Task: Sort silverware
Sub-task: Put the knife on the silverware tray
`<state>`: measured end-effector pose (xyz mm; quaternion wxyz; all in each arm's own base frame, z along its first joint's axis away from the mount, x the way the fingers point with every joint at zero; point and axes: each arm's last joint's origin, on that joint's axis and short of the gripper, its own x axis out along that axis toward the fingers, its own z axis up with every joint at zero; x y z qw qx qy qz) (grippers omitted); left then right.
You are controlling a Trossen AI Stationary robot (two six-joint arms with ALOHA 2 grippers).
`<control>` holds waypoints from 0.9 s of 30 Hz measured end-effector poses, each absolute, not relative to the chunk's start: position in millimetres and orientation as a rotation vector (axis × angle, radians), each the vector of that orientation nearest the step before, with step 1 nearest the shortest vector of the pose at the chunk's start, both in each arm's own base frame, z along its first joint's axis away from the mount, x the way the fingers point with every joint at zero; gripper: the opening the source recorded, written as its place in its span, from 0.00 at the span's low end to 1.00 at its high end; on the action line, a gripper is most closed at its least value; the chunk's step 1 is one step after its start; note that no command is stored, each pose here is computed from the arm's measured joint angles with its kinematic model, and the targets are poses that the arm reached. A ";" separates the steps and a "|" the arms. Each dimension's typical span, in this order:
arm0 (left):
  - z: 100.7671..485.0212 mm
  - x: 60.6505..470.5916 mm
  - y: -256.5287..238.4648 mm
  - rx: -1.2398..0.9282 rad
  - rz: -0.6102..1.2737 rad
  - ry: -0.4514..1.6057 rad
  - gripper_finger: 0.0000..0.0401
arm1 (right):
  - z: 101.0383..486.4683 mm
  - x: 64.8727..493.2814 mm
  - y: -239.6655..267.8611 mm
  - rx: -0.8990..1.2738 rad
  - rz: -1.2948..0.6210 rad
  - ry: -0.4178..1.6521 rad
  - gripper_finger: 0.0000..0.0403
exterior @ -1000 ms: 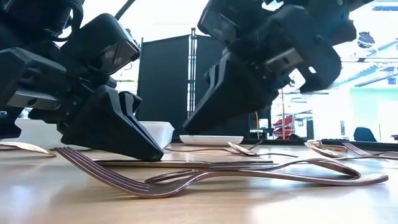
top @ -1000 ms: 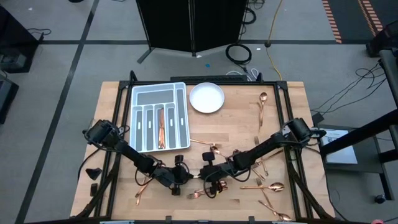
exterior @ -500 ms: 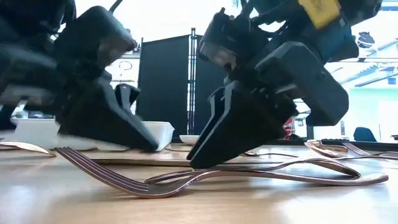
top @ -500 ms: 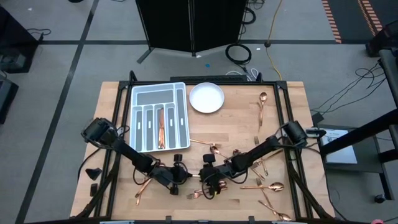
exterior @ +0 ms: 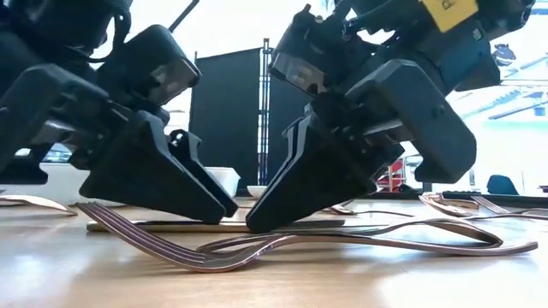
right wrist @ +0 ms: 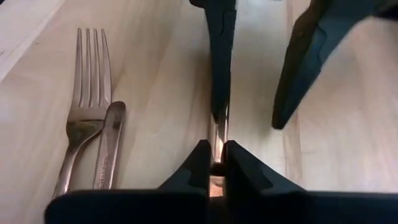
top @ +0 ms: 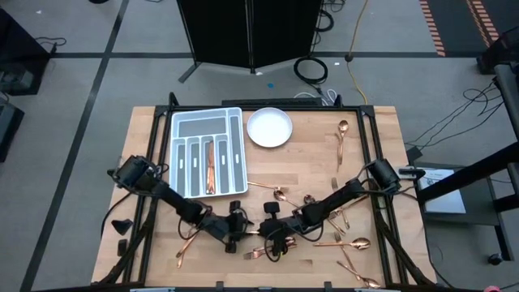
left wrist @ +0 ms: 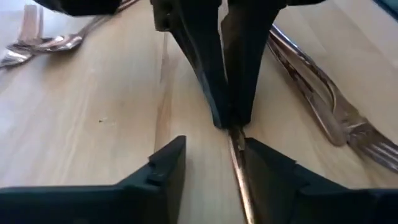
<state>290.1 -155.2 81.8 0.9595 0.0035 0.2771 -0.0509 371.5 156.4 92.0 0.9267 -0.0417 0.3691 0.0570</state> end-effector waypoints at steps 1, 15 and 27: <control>81.9 290.9 -154.6 -0.005 -0.111 0.559 0.43 | 93.7 371.6 156.0 -0.095 0.106 0.749 0.03; 76.6 290.6 -145.6 -0.122 -0.036 0.658 0.51 | 100.2 378.8 148.6 -0.129 0.085 0.674 0.00; 65.8 286.5 -139.6 -0.101 0.018 0.746 0.19 | 126.1 379.3 146.8 -0.135 0.055 0.599 0.00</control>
